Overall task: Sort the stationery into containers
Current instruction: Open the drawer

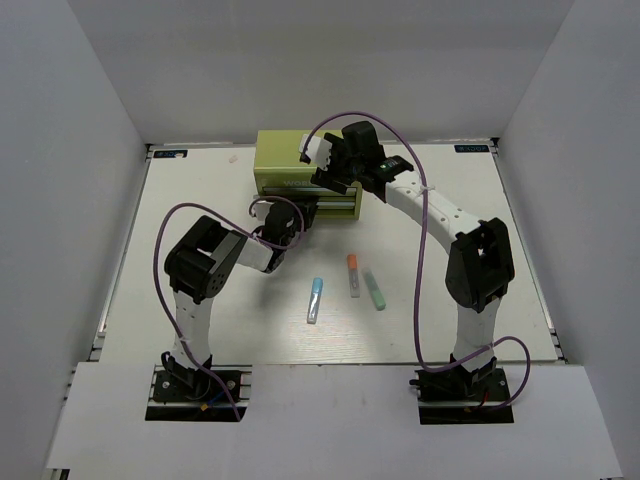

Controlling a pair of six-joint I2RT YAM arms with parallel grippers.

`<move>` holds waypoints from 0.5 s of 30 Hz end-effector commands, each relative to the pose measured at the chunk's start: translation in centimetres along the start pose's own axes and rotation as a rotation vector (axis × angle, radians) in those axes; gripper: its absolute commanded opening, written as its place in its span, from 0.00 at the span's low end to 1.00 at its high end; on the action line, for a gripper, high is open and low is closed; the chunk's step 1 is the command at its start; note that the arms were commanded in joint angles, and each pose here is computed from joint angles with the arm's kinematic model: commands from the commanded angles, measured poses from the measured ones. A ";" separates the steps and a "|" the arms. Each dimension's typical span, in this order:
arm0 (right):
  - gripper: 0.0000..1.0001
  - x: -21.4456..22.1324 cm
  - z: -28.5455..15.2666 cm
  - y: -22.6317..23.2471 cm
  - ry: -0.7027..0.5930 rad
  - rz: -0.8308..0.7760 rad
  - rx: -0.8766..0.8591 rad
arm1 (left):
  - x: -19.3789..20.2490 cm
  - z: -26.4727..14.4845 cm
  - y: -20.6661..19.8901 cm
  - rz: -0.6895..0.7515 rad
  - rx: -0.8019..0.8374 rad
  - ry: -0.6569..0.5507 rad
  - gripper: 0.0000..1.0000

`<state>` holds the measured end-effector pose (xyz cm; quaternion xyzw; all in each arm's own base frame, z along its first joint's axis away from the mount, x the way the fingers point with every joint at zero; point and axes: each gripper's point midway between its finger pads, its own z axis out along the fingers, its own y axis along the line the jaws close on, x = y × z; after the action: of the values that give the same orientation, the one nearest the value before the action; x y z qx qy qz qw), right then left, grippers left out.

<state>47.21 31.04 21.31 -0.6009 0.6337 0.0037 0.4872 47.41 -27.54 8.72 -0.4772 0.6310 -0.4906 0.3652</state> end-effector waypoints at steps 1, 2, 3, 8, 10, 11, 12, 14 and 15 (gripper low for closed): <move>0.75 2.4 -0.3 1.4 0.074 0.042 -0.044 | -2.2 1.0 -1.4 0.044 -0.008 -0.100 0.31; 0.75 2.4 -0.3 1.5 0.072 0.041 -0.044 | -2.2 0.9 -1.3 0.044 -0.007 -0.100 0.29; 0.75 2.4 -0.4 1.3 0.073 0.042 -0.041 | -2.4 0.9 -1.5 0.041 0.002 -0.108 0.29; 0.75 2.6 -0.4 1.5 0.079 0.043 -0.047 | -2.8 0.3 -0.5 0.057 -0.020 -0.118 0.27; 0.75 2.4 -0.5 1.5 0.075 0.044 -0.047 | -2.9 0.3 -0.5 0.057 -0.019 -0.128 0.15; 0.75 2.4 -0.5 1.5 0.076 0.041 -0.046 | -2.9 0.2 -1.0 0.054 -0.011 -0.127 0.13; 0.75 2.5 -0.5 1.6 0.078 0.042 -0.048 | -2.9 0.2 -1.0 0.054 -0.011 -0.127 0.05; 0.75 2.5 -0.6 1.5 0.078 0.042 -0.046 | -3.0 0.1 -0.5 0.067 -0.021 -0.128 0.00; 0.75 2.5 -0.6 1.6 0.079 0.042 -0.047 | -3.0 0.0 -1.0 0.064 -0.011 -0.127 0.00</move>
<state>47.18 31.01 21.27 -0.6008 0.6336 0.0037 0.4874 47.38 -27.48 8.75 -0.4769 0.6327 -0.4844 0.3711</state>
